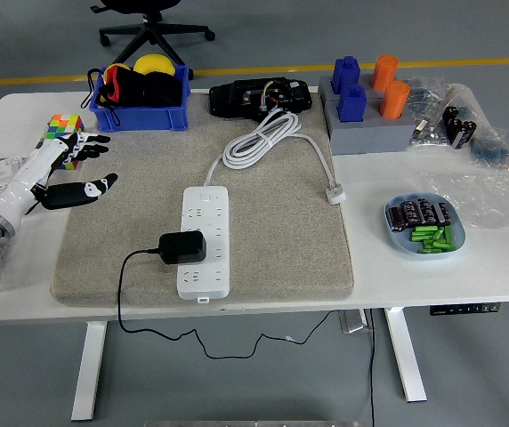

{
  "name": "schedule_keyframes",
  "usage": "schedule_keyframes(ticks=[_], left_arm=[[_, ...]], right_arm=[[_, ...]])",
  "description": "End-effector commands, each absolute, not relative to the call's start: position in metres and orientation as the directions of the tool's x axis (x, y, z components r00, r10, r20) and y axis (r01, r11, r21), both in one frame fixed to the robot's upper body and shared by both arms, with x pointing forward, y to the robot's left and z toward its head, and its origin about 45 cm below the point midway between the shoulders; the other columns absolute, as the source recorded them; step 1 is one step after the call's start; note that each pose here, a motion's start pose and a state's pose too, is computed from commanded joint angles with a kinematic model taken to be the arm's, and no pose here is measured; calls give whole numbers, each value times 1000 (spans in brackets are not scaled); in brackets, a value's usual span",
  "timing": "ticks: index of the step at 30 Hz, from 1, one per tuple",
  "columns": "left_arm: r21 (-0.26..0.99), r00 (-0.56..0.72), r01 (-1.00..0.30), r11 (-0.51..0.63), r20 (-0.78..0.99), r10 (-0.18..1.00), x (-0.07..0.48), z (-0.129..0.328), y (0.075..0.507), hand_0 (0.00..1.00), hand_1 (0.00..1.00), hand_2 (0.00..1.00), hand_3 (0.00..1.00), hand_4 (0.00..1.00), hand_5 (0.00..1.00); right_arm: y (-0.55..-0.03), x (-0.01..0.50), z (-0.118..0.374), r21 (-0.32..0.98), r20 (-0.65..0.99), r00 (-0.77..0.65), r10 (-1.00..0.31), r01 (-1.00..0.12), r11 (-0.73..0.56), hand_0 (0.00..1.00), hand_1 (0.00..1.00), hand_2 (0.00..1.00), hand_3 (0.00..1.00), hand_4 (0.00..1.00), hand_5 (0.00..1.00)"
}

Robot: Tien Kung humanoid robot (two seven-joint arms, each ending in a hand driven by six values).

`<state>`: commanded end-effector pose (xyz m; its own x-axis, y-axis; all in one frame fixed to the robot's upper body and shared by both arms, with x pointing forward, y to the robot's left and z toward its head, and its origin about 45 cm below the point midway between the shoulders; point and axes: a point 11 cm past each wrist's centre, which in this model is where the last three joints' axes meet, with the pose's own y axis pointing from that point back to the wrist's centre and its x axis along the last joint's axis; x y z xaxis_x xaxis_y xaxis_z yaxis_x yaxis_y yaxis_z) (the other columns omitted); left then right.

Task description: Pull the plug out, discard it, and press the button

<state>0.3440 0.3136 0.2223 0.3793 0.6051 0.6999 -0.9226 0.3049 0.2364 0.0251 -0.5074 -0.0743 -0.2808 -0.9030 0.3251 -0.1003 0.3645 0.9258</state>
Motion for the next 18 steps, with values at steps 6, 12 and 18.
schedule_keyframes(ticks=[6, 12, 18], left_arm=[[298, 471, -875, 382, 708, 526, 334, 210, 295, 845, 835, 819, 860, 985, 88], [317, 503, -855, 411, 702, 504, 335, 202, 282, 847, 835, 821, 867, 998, 149], [335, 513, -849, 409, 710, 482, 338, 192, 275, 837, 817, 815, 864, 998, 141]], right_arm=[[-505, 26, -75, 927, 321, -282, -904, -103, 361, 725, 674, 663, 658, 763, 633], [-503, 25, -77, 930, 315, -281, -907, -102, 354, 725, 673, 663, 658, 763, 631], [-504, 26, -76, 928, 317, -281, -906, -103, 357, 725, 674, 663, 658, 764, 632]])
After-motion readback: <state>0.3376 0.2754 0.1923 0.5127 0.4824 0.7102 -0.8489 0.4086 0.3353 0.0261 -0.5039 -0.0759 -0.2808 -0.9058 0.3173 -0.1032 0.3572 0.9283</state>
